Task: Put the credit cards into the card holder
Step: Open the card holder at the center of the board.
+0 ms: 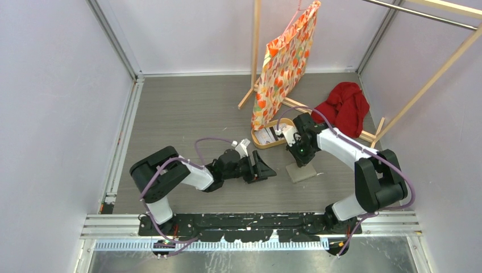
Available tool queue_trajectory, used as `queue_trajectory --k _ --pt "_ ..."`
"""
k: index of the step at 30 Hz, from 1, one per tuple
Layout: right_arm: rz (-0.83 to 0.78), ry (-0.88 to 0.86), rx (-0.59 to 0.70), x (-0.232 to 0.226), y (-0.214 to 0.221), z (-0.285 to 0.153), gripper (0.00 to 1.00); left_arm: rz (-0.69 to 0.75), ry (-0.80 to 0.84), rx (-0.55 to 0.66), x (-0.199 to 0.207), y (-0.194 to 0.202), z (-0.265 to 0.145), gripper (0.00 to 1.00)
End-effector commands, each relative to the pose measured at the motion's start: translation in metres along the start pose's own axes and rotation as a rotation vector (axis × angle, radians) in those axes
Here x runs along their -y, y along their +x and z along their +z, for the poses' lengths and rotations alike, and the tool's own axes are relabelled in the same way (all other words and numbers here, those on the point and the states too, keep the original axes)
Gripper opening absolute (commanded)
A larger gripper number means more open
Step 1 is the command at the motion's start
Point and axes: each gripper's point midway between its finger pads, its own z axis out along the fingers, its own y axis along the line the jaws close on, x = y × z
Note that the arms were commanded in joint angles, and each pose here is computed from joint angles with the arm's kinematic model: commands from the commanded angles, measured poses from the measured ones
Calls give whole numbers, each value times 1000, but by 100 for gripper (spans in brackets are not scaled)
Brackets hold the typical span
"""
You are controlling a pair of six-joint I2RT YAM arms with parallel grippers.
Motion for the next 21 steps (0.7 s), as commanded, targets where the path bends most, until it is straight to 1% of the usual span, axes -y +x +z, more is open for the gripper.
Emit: queue_trajectory --k 1,3,7,11,14,16,18,21 --pt "13 -160 114 -29 -15 -24 1 26 73 38 27 -3 20 66" --pt "29 -221 150 -38 -19 -32 1 33 48 31 22 1 27 65" --pt "47 -289 211 -48 -28 -43 1 56 -2 27 10 3 30 64" --pt "39 -344 257 -55 -35 -53 1 151 -43 28 3 1 25 64" --pt "28 -390 308 -62 -43 -65 1 315 -17 24 8 0 18 64" --pt "33 -412 342 -64 -48 -73 1 398 10 14 13 1 14 65" --pt "38 -425 367 -65 -51 -78 1 442 45 14 15 3 12 66" --pt "37 -452 388 -70 -54 -83 1 470 139 46 26 3 11 66"
